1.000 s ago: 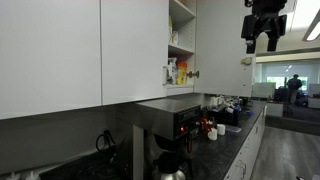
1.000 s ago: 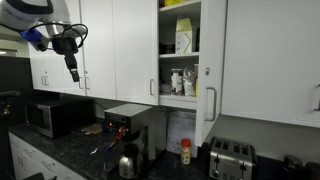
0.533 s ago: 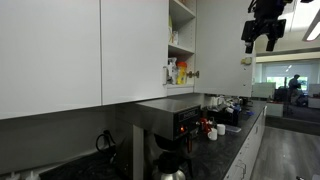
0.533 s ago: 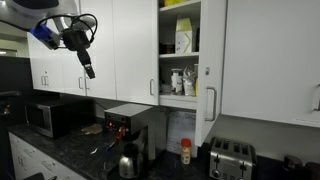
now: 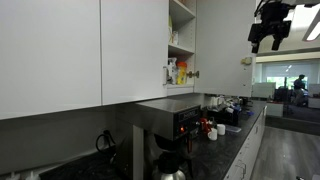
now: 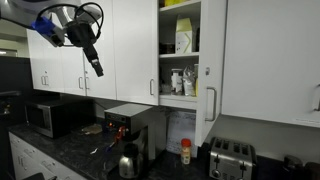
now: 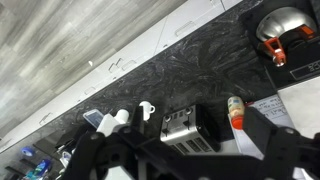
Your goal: Close the top right cabinet door
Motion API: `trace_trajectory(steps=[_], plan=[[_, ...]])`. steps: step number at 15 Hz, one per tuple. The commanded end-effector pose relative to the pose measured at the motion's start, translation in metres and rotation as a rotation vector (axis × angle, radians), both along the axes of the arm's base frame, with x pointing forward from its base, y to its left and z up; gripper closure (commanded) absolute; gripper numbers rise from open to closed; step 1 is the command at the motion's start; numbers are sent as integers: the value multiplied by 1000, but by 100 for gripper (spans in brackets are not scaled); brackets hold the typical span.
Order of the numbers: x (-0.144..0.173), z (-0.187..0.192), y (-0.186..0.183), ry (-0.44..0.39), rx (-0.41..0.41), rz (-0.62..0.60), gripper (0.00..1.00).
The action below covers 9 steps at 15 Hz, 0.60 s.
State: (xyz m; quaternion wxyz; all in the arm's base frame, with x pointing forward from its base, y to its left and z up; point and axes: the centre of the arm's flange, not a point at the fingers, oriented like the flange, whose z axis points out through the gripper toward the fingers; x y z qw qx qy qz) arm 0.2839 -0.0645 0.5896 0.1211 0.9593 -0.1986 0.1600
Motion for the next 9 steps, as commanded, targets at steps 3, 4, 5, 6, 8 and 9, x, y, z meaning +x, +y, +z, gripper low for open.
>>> trace_trajectory(steps=[3,4,5,6,8,9], plan=[[1,7,-44,-33,-53,4,0],[1,10,-49,-44,-51,-11,0],[-1,12,-47,-44,-43,-25,0],[-5,8,-38,-41,-30,-20,0],[-6,10,-40,-46,-29,-28,0],[-6,11,-40,-46,-30,-28,0]])
